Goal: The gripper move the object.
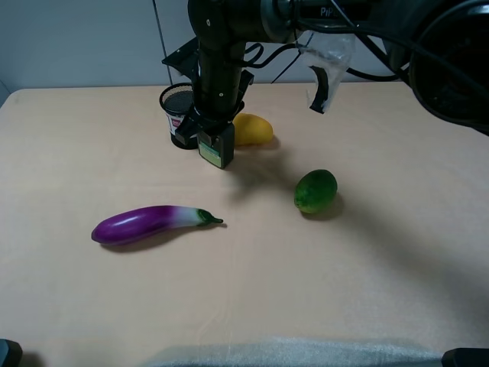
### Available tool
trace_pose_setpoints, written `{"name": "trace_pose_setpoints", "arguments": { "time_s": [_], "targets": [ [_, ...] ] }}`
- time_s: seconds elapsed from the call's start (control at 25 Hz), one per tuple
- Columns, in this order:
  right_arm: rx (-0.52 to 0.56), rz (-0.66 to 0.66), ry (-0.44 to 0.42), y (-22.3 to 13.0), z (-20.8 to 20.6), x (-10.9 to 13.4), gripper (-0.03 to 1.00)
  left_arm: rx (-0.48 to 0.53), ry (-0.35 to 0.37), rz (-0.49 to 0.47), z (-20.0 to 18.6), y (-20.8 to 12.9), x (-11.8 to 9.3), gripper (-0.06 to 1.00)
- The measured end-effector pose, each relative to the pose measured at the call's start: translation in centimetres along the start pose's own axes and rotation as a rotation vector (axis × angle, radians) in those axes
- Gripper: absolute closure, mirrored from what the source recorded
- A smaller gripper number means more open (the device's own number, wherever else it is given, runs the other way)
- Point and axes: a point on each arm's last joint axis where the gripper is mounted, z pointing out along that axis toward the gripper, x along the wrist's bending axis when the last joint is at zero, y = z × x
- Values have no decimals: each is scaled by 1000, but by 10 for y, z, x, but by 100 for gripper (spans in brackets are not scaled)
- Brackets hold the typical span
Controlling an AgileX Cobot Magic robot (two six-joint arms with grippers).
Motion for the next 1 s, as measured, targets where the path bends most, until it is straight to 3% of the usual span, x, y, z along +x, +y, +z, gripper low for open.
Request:
{"name": "trace_pose_setpoints", "arguments": {
  "time_s": [0.16,0.44,1.0],
  "targets": [
    [0,0,0,0,0,0,63,0,0,0,0,0,0,15],
    [-13,-5,-9,1,-1,-1,31,0,0,0,0,0,0,15],
    [-43,-28,-52,4,-14,-5,28,0,0,0,0,0,0,15]
  ]
}}
